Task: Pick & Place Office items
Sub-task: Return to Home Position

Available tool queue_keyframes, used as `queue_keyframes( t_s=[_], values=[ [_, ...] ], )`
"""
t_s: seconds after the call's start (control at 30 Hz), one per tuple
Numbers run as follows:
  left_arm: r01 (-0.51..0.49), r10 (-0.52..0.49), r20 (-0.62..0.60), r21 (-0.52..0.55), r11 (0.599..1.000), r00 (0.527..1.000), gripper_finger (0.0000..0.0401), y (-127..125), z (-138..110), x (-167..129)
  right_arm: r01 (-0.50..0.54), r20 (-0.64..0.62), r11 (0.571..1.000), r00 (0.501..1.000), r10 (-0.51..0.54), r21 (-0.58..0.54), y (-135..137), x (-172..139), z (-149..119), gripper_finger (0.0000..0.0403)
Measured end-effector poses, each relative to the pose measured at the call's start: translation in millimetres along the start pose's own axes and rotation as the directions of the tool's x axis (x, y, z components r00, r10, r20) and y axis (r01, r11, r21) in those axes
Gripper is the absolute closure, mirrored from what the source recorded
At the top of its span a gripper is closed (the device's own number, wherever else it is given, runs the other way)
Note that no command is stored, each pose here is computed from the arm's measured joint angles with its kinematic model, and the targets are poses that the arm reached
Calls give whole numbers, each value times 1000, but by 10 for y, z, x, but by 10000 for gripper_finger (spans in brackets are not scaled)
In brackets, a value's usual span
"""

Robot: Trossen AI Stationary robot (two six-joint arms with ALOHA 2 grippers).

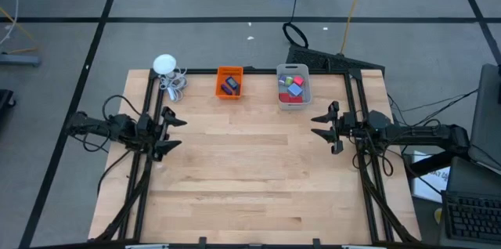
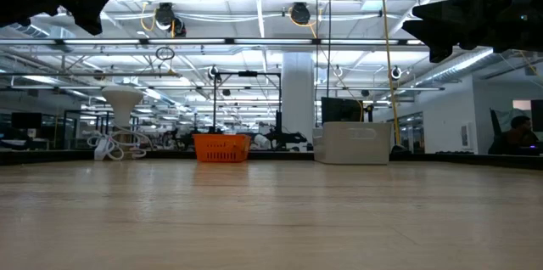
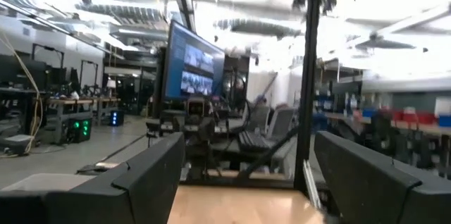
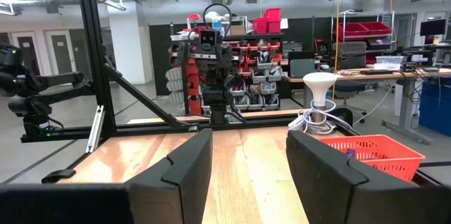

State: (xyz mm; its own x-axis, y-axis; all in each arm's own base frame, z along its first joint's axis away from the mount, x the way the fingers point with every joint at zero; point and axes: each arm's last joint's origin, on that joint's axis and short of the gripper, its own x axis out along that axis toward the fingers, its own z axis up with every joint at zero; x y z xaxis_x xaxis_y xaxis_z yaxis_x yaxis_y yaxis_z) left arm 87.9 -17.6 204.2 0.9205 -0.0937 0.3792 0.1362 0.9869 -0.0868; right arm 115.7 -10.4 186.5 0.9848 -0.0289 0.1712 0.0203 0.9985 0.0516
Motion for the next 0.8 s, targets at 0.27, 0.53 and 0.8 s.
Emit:
queue_keyframes(
  t_s=[0.27,0.53,0.8],
  values=[
    [24,-16,-165,47,999,986,88,1,-161,-13,0,0,1000,1000,0,0,0,0,0,232],
    [18,-6,-274,43,999,962,73,9,-266,-37,0,0,1000,1000,0,0,0,0,0,232],
    [19,-3,-347,44,999,938,86,14,-331,-59,0,0,1000,1000,0,0,0,0,0,232]
  ],
)
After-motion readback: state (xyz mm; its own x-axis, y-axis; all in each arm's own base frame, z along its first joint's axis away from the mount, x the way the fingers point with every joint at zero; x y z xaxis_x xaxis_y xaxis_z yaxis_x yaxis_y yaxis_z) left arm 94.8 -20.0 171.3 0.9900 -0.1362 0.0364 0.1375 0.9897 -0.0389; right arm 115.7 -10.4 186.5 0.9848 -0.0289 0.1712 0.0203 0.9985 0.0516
